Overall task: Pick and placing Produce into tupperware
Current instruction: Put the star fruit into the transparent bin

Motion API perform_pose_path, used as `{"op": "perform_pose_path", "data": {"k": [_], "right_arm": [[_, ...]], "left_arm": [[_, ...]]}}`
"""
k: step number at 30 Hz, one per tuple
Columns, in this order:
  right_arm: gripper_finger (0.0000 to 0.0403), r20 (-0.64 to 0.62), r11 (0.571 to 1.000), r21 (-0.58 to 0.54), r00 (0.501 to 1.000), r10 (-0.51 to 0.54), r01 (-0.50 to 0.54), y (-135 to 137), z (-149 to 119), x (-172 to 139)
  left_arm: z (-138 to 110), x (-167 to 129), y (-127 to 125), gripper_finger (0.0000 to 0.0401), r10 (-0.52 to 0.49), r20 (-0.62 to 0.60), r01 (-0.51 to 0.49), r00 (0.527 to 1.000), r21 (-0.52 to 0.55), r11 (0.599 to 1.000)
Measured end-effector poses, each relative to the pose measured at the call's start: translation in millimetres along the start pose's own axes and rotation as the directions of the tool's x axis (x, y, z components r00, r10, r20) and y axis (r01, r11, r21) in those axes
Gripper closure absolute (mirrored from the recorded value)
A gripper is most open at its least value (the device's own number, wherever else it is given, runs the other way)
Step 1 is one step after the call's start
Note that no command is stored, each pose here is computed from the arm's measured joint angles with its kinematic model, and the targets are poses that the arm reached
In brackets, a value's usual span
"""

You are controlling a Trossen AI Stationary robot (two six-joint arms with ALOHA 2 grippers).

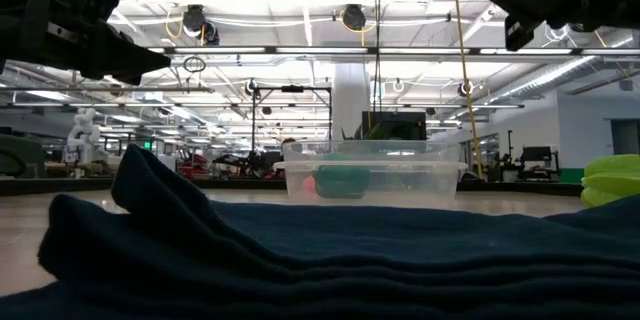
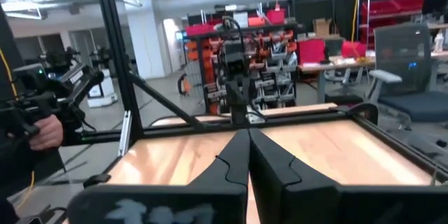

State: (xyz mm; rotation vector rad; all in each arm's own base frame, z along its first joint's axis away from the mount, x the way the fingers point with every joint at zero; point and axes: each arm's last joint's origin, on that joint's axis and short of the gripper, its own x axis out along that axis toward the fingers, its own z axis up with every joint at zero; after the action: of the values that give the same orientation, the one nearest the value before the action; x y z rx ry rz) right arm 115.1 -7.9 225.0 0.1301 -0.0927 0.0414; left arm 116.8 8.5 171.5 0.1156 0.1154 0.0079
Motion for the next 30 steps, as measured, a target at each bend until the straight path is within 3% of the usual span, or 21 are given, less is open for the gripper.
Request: {"op": "perform_pose_path", "data": {"k": [10,16,30], "right_arm": [[0.0403,-0.124,0.999,0.022,0.991,0.043,-0.041,6.0,43.2,14.4],[0.0403,-0.195,0.998,0.013,0.978,0.068,-0.067,9.5,56.2,24.4],[0.0403,-0.394,0.991,0.076,0.909,0.133,-0.112,25.4,86.5,37.6]], "left_arm": [[0.7,0.0,0.3,0.0396,0.01,0.006,-0.01,1.0,0.001,1.0],[2.3,0.0,0.6,0.0396,0.012,0.023,-0.012,1.0,0.0,1.0],[2.7,0.0,0.6,0.0396,0.012,0.026,-0.012,1.0,-0.006,1.0]]}}
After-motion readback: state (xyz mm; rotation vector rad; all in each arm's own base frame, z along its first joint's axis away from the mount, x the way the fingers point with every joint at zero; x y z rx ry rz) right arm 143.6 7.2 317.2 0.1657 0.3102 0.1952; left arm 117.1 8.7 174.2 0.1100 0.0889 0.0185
